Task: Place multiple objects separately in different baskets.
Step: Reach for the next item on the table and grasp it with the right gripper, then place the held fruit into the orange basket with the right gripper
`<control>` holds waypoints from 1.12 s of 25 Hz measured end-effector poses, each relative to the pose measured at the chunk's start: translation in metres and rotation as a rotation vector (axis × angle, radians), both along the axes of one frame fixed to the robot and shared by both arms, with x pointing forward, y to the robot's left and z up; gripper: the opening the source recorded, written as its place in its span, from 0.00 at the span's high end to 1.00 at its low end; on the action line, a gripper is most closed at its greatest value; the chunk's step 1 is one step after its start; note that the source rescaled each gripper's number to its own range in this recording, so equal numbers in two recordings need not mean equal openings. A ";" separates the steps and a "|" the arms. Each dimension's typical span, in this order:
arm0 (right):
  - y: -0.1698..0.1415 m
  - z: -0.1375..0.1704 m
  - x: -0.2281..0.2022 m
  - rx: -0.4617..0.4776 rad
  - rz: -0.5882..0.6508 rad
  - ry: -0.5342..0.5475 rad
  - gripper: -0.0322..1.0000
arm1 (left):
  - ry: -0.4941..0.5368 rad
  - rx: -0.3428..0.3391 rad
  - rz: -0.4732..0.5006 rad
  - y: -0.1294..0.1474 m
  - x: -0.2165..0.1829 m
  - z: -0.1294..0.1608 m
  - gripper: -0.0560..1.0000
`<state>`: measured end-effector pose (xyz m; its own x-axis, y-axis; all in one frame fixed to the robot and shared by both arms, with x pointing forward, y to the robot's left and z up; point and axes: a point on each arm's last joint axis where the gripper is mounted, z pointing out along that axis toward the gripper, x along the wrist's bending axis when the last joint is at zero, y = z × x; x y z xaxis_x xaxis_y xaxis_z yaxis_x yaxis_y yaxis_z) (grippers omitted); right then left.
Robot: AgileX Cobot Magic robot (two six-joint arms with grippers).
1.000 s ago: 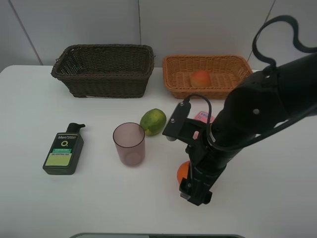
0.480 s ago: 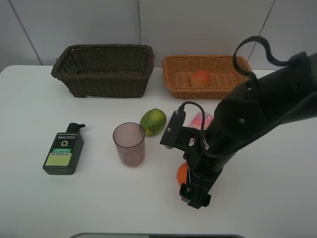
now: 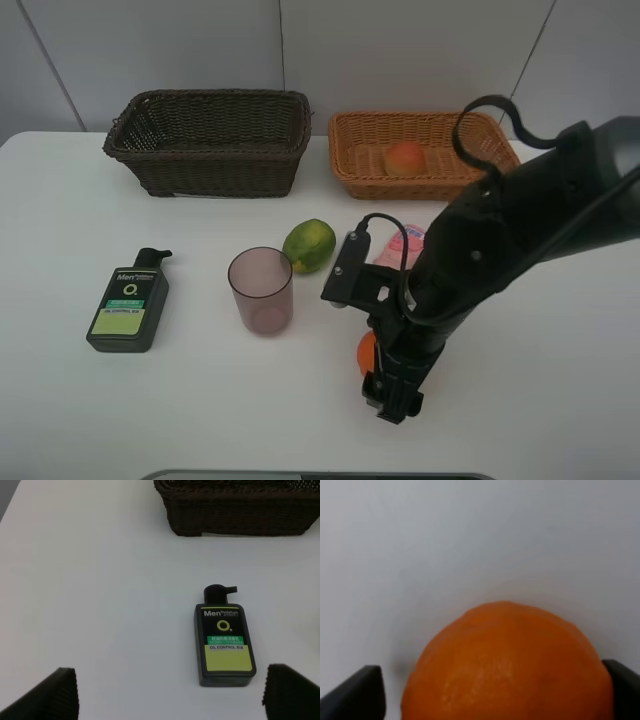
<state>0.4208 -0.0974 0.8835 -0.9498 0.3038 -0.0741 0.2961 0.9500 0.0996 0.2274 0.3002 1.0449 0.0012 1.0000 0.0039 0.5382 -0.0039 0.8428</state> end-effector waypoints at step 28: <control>-0.001 0.006 0.000 -0.021 -0.002 0.015 0.52 | 0.000 0.000 0.000 0.000 0.000 0.000 0.04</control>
<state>0.4205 -0.0982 0.8893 -0.9505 0.3038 -0.0660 0.2989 0.9513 0.0749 0.2274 0.3002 1.0449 0.0012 1.0000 0.0039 0.5382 -0.0039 0.8428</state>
